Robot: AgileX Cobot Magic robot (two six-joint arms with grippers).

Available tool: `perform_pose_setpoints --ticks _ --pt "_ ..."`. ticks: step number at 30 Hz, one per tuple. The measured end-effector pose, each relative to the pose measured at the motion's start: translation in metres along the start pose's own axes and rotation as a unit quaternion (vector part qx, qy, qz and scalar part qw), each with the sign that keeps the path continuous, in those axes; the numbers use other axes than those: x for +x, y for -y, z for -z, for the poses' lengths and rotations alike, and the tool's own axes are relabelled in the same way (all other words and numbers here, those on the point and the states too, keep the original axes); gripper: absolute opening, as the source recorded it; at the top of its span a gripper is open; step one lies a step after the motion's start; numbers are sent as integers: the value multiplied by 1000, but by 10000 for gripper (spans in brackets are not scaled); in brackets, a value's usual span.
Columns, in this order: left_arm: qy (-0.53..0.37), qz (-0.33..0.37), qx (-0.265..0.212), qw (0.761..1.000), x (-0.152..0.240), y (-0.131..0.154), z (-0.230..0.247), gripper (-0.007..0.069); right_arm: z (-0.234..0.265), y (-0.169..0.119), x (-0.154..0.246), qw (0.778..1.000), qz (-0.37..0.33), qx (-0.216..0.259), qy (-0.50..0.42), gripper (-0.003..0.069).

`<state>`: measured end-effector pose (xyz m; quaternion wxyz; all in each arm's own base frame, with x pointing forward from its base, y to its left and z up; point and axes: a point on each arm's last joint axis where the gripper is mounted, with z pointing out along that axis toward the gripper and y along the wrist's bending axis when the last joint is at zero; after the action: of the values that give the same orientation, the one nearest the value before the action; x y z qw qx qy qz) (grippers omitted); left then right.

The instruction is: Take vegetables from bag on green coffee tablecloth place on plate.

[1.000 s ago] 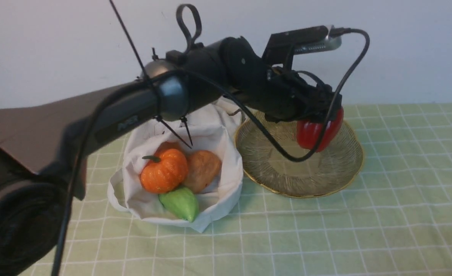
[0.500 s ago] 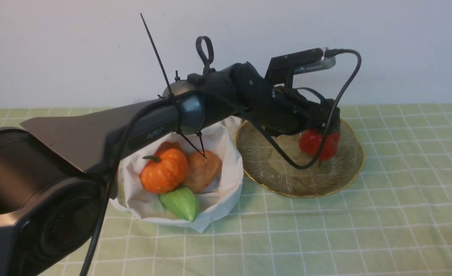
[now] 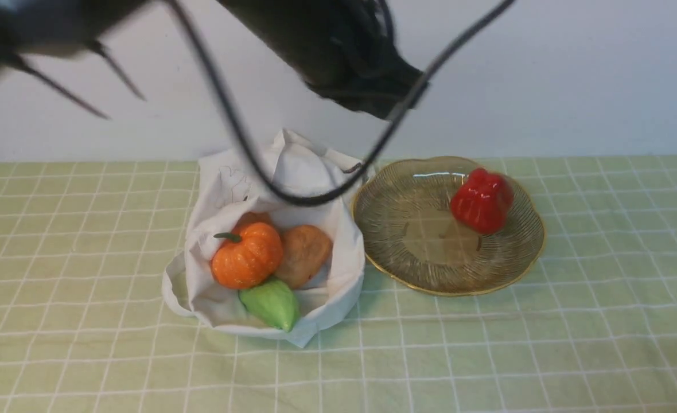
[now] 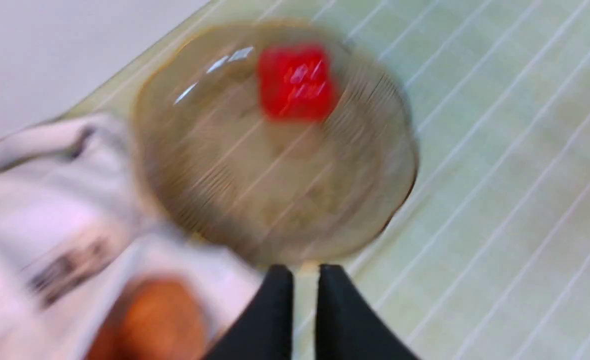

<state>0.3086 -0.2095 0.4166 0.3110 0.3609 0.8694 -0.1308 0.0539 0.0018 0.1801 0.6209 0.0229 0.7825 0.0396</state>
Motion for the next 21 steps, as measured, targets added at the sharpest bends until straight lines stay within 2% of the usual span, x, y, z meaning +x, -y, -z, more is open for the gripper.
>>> perform_pose_setpoints --ticks 3,5,9,11,18,21 --pt "17 -16 -49 999 10 2 57 -5 0 0 0 1000 0 0 0 -17" --pt "27 -14 -62 998 15 3 73 -5 0 0 0 1000 0 0 0 -17" --pt "48 1 -69 996 40 12 113 -5 0 0 0 1000 0 0 0 -17" --pt "42 15 -66 997 66 19 126 -5 0 0 0 1000 0 0 0 -17" --pt "-13 62 -47 997 162 36 114 -5 0 0 0 1000 0 0 0 -17" --pt "38 79 -36 996 198 44 103 -5 0 0 0 1000 0 0 0 -17"
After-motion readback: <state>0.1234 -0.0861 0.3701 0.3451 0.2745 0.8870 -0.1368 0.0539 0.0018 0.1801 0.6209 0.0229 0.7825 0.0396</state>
